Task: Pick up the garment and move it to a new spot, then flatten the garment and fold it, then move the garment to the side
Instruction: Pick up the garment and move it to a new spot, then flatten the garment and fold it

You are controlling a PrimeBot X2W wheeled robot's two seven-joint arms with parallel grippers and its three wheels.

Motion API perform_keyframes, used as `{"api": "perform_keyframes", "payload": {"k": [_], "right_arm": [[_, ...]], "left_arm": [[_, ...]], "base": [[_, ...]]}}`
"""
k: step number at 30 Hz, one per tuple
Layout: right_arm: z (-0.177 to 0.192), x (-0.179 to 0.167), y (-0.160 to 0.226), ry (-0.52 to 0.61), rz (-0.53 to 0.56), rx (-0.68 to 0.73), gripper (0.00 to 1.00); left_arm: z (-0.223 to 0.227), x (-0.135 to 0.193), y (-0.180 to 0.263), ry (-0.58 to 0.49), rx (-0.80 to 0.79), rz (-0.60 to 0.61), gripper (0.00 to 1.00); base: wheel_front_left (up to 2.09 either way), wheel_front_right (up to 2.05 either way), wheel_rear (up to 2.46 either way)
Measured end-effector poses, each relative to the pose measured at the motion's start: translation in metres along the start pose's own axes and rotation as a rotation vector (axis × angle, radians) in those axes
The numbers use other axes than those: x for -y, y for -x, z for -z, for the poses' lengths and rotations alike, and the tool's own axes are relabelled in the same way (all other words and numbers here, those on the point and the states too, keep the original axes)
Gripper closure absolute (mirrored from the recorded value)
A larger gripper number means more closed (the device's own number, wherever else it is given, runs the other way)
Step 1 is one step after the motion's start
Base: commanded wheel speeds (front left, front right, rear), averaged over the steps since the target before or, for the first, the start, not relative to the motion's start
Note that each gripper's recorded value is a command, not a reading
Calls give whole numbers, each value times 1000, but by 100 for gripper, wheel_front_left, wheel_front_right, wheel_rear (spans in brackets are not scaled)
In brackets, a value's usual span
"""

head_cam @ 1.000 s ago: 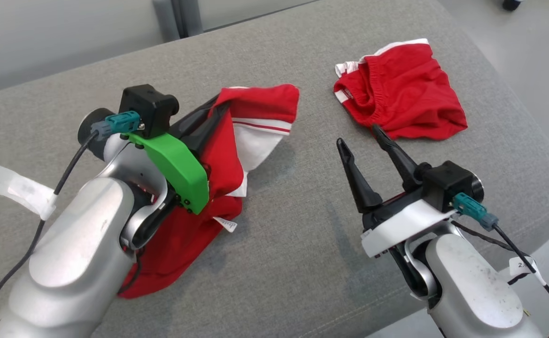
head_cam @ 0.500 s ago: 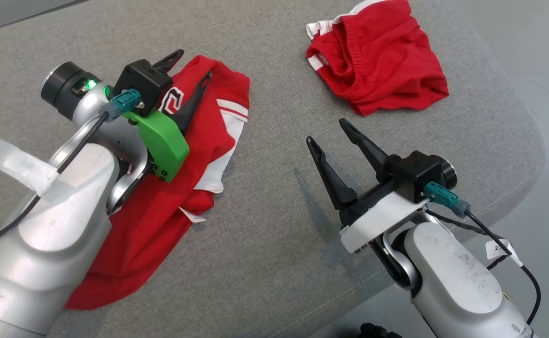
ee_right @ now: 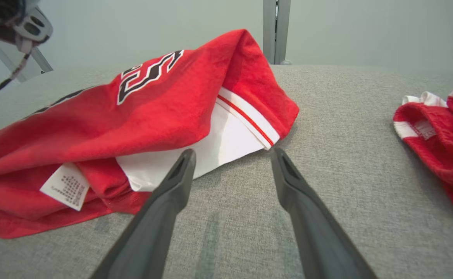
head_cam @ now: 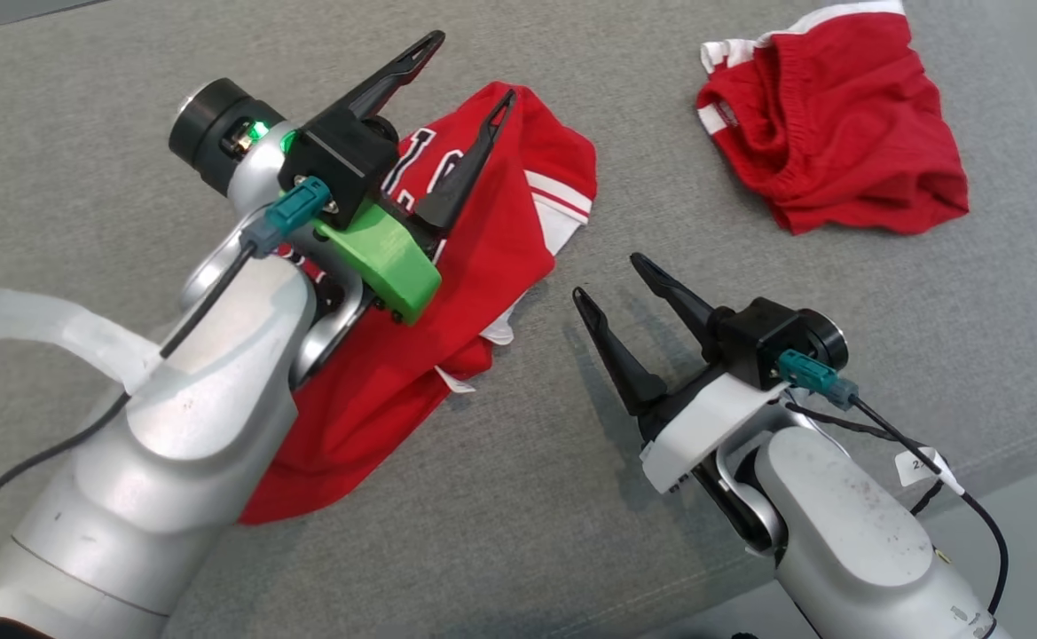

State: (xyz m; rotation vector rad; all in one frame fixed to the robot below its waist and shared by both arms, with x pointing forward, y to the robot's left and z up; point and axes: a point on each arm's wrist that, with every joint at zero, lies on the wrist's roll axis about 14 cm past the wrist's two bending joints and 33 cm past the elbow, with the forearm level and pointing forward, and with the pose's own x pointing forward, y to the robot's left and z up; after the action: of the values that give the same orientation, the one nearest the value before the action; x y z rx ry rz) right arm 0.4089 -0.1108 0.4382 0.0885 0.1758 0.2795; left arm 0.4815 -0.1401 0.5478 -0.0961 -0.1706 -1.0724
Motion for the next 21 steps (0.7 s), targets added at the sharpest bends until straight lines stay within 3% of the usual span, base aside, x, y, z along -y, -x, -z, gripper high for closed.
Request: {"api": "perform_keyframes", "payload": {"k": [16,21], "right_arm": [[41,-40,-4,74,-184,-128,0],[44,-60,-2,85,-244,-134,0]], "left_arm": [[20,12,89,210,-54,-258,0],[20,-1,126,243,-61,-409,0]], "base": [[0,0,0],[0,0,0]]}}
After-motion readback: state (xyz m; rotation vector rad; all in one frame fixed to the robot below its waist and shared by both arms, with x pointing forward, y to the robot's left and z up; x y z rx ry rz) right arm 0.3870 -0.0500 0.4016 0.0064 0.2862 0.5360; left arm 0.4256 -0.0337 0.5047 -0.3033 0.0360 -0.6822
